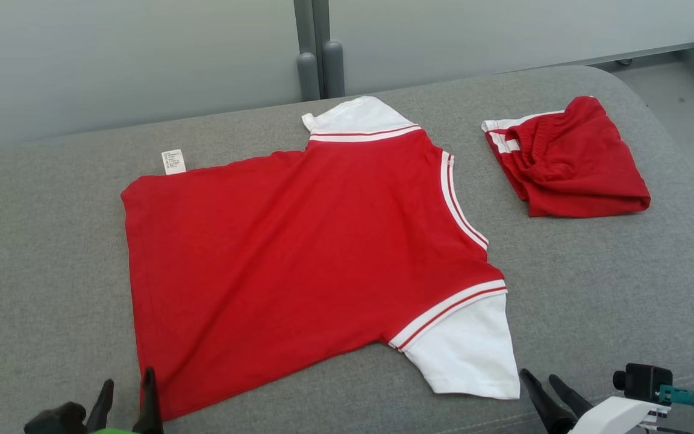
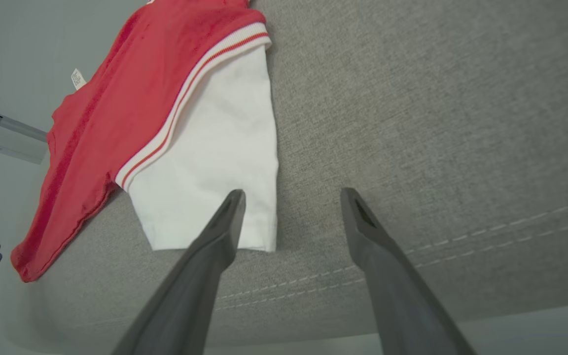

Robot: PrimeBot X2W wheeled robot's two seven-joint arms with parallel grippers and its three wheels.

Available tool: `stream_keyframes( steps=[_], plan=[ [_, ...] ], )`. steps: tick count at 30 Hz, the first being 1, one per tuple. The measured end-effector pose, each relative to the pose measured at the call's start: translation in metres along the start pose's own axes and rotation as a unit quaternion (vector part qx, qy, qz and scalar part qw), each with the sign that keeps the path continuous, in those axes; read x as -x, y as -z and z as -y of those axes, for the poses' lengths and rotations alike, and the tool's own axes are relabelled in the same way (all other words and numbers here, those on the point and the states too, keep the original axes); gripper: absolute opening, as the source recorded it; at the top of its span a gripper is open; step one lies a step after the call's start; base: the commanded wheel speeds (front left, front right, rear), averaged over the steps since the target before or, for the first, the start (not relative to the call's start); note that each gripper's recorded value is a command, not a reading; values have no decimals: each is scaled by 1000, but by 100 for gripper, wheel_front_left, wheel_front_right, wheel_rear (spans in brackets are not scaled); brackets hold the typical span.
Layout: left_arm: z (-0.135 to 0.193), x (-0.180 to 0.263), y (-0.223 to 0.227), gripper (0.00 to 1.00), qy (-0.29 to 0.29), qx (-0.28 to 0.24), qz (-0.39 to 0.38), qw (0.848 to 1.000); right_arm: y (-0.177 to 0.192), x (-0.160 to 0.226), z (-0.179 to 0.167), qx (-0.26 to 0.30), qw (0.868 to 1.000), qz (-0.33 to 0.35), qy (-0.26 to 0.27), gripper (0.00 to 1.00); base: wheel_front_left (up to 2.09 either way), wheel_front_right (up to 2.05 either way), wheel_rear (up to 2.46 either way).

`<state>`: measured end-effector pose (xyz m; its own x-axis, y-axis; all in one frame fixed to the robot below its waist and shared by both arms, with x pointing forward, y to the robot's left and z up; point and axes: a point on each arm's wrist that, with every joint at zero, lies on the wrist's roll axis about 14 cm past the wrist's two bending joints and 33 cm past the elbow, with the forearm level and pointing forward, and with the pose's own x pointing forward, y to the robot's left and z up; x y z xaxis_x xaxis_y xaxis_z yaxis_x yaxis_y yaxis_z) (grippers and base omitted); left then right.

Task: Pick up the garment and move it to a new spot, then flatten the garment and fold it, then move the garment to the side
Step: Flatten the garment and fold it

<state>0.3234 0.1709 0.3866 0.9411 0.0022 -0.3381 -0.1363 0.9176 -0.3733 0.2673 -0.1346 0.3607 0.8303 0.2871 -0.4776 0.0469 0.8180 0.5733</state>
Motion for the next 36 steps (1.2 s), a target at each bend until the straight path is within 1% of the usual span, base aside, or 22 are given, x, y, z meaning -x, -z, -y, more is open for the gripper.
stream_keyframes(
  steps=[3,5,7,10,14,17,20,24,29,34,36],
  plan=[
    [15,-9,-22,100,21,0,35,999,-14,0,3,16,1000,24,0,100,0,0,0],
    [26,-12,-35,100,37,-2,56,998,-34,-2,4,42,998,49,-4,100,0,0,0],
    [37,-13,-44,100,53,-5,69,996,-62,-5,-1,75,993,85,-15,100,0,0,0],
    [56,-11,-53,100,81,-14,86,993,-100,-8,-15,124,982,137,-31,100,0,0,0],
    [73,-8,-68,100,105,-28,114,988,-140,-7,-34,191,962,191,-41,100,0,0,0],
    [82,-6,-78,100,117,-33,130,984,-161,-5,-48,217,949,225,-48,100,0,0,0],
    [83,-3,-85,100,113,-37,145,982,-168,-4,-61,225,942,243,-56,100,0,0,0],
    [82,2,-96,100,106,-38,164,980,-169,-5,-83,216,938,261,-72,100,0,0,0],
    [79,7,-106,100,97,-40,182,978,-172,-4,-99,216,932,279,-79,100,0,0,0],
    [78,12,-105,100,93,-41,183,978,-168,-4,-105,227,929,283,-80,100,0,0,0],
    [76,13,-101,100,90,-40,178,979,-164,-3,-104,226,930,280,-78,100,0,0,0]
  ],
)
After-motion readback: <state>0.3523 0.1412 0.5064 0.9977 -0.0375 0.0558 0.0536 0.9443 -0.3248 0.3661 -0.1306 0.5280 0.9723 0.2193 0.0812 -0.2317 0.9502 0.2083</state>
